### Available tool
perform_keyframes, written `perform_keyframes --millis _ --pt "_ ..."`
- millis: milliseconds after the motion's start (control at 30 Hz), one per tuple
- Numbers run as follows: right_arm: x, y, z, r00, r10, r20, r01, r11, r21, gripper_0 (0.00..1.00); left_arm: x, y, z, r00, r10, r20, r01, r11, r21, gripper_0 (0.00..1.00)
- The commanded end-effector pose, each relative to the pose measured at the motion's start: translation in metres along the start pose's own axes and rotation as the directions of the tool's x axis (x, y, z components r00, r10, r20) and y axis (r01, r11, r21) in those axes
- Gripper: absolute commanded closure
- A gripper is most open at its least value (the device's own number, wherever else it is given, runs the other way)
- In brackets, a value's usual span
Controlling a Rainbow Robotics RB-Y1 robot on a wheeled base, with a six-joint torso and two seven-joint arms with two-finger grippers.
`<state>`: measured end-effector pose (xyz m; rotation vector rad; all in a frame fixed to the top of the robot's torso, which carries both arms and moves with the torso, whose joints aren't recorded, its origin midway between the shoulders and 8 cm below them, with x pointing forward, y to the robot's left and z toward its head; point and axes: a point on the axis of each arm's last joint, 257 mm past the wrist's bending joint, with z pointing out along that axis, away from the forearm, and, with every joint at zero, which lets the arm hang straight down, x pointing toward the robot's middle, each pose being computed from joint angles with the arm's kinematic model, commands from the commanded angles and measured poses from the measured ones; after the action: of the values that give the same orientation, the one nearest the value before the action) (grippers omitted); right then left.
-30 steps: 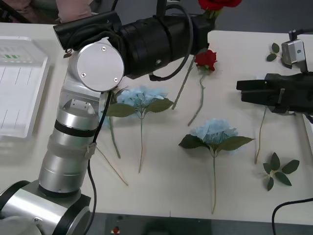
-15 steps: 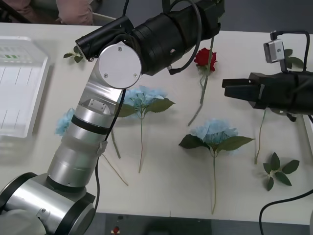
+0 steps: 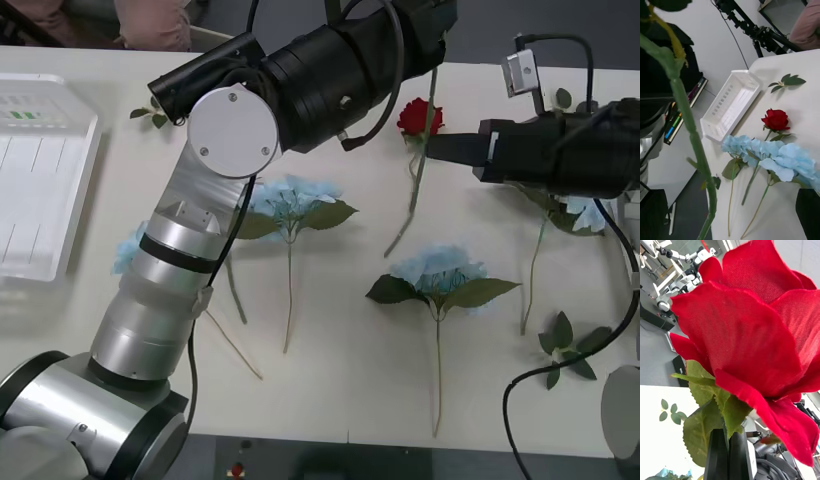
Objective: Put the red flowers into the right box and the blue flowers into the left box
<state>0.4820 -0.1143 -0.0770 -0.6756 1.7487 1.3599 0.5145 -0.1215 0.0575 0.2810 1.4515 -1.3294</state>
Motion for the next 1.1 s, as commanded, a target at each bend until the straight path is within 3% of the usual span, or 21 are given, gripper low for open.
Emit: perform_keyframes --millis 33,67,133,167,200,233,867,900,933,967,1033,1100 --pt "-0.019 0.012 0.014 1.0 0.001 0.031 0.0 1.0 -0.02 0.02 -0.011 -0.025 0.006 0.999 0.038 0.01 -0.038 0.998 0.043 1.0" --pt "-0.018 0.012 0.016 1.0 0.003 0.028 -0.002 1.0 -0.019 0.07 -0.011 -0.025 0.006 0.999 0.038 0.01 -0.038 0.998 0.043 1.0" --pt "-0.019 0.012 0.02 1.0 0.004 0.028 -0.004 1.0 -0.018 0.43 -0.011 -0.025 0.006 0.999 0.038 0.01 -0.038 0.998 0.043 1.0" --pt "-0.019 0.011 0.021 1.0 0.009 0.028 -0.009 1.0 -0.016 0.78 -0.011 -0.025 0.006 0.999 0.038 0.01 -0.038 0.998 0.043 1.0" --pt "-0.019 0.01 0.022 0.999 0.014 0.03 -0.014 1.0 -0.014 0.95 -0.011 -0.025 0.006 0.999 0.038 0.01 -0.038 0.998 0.043 1.0" --pt "-0.02 0.01 0.023 0.999 0.017 0.031 -0.017 1.0 -0.012 1.0 -0.011 -0.025 0.006 0.999 0.038 0.01 -0.038 0.998 0.043 1.0" --pt "-0.021 0.018 0.025 0.999 0.044 0.03 -0.043 0.998 -0.042 1.0 -0.011 -0.025 0.006 0.999 0.038 0.01 -0.038 0.998 0.043 1.0" --pt "-0.022 0.018 0.024 0.999 0.044 0.031 -0.042 0.998 -0.04 1.0 -0.011 -0.025 0.006 0.999 0.038 0.01 -0.038 0.998 0.043 0.89" --pt "-0.022 0.018 0.025 0.999 0.044 0.03 -0.043 0.998 -0.041 1.0 -0.011 -0.025 0.006 0.999 0.038 0.01 -0.038 0.998 0.043 0.49" --pt "-0.022 0.018 0.025 0.999 0.042 0.03 -0.041 0.998 -0.041 1.0 -0.011 -0.025 0.006 0.999 0.038 0.01 -0.038 0.998 0.043 0.21" --pt "-0.022 0.018 0.025 0.998 0.045 0.033 -0.043 0.998 -0.043 1.0 -0.011 -0.025 0.006 0.999 0.038 0.01 -0.038 0.998 0.043 0.0" --pt "-0.022 0.018 0.025 0.999 0.043 0.032 -0.042 0.998 -0.042 1.0 -0.011 -0.025 0.006 0.999 0.038 0.01 -0.038 0.998 0.043 0.0"
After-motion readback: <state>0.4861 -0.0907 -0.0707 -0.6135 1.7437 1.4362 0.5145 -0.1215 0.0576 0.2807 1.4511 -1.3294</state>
